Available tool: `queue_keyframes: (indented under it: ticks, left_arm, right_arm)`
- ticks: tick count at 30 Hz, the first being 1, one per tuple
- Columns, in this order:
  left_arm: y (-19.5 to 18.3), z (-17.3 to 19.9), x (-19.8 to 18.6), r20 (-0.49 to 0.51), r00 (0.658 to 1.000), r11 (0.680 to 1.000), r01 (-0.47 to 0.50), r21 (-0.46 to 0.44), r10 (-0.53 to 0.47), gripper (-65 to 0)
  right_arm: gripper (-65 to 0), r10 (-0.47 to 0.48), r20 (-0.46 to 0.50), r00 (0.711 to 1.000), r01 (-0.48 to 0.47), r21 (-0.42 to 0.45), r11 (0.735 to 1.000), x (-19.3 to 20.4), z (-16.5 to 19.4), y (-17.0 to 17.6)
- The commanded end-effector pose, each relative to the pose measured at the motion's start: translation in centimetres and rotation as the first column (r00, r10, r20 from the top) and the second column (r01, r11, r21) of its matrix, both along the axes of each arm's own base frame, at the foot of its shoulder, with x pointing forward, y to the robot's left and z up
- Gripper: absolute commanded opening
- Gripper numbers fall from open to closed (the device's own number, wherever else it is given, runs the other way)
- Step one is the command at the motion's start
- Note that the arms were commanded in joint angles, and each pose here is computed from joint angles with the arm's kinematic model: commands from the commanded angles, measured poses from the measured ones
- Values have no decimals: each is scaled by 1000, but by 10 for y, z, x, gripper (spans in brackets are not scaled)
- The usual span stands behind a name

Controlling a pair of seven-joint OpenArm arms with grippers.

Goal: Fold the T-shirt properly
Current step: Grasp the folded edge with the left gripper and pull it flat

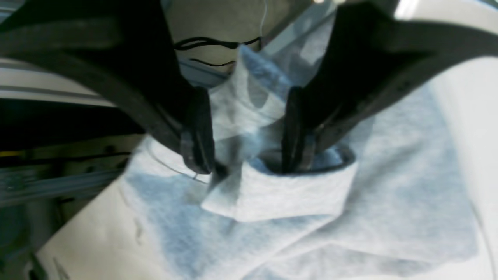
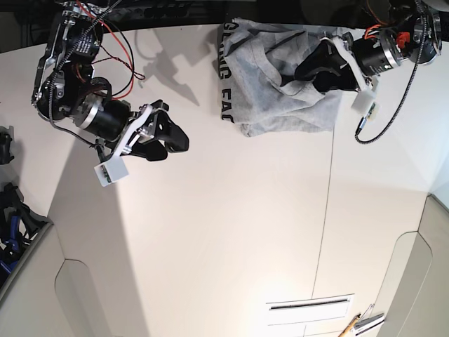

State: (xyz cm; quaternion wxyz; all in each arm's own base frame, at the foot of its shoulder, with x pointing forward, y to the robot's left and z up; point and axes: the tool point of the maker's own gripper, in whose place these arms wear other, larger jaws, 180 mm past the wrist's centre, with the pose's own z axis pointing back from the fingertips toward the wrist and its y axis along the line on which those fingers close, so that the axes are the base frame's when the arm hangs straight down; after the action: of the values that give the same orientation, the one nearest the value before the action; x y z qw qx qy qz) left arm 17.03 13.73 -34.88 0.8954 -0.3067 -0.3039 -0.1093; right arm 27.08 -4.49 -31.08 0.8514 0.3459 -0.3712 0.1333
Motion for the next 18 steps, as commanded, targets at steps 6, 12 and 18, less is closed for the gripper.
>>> queue_keyframes:
  ticks: [6, 12, 18]
  left_arm:
    - [7, 6, 9, 51, 999, 999, -10, 39, 8, -329]
    - [11, 5, 12, 68, 998, 998, -22, 65, 18, -329]
    - [16, 1, 14, 58, 997, 995, -47, 89, 42, -329]
  right_arm:
    - [-322, 0, 53, 999, -1, 22, 1000, 6, 14, 1]
    - [-323, -1, 55, 998, 0, 23, 1000, 6, 14, 1]
    - [-323, -1, 55, 998, 0, 23, 1000, 6, 14, 1]
